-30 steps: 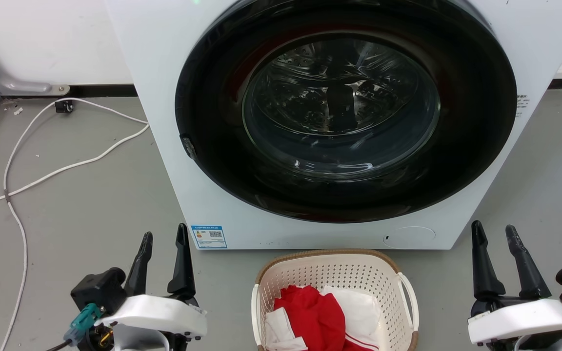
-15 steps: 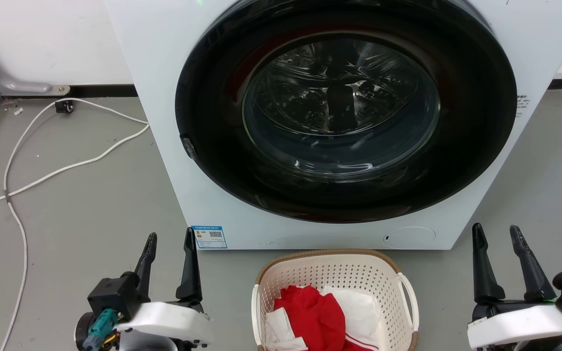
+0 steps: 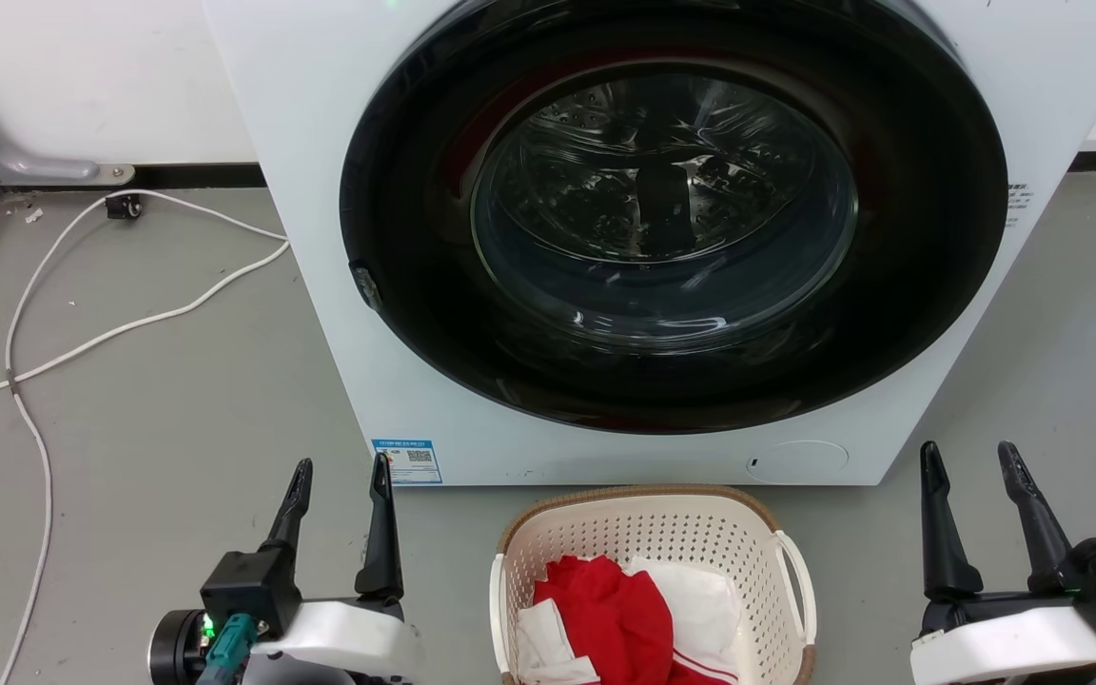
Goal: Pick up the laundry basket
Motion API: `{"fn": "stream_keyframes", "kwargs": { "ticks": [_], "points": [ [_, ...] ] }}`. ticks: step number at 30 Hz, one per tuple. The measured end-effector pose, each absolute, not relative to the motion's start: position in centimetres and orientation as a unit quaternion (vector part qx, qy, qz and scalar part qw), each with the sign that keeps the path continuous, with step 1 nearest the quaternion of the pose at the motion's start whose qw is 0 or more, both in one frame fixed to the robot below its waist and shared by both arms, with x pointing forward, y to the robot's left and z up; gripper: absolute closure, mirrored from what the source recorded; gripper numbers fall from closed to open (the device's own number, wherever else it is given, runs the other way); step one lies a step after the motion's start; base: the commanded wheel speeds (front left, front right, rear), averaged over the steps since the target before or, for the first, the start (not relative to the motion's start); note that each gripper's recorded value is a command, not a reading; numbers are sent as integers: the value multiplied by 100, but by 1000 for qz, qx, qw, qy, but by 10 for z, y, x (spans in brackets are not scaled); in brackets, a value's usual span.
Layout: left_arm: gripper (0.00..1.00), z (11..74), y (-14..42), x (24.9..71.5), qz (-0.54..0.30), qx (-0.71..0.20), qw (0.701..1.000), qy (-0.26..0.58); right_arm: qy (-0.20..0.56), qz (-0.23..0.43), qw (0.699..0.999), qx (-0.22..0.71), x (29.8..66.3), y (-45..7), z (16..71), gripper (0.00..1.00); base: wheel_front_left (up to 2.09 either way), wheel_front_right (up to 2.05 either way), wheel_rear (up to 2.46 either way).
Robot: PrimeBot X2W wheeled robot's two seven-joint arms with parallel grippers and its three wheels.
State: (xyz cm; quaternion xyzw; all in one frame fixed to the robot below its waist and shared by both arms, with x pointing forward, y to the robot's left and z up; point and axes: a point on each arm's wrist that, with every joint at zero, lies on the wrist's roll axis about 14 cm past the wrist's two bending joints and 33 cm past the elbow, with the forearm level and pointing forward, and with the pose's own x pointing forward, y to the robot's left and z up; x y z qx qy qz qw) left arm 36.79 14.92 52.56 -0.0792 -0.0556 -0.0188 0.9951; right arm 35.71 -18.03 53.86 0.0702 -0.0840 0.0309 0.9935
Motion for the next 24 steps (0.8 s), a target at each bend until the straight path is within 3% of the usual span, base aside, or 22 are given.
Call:
{"fn": "stream_keyframes", "kwargs": {
  "ticks": [24],
  "points": [
    [0, 523, 144, 363, -25, -14, 997, -66, -96, 48, 994, 6, 353, -171, 541, 0, 0, 0, 0]
  ]
}}
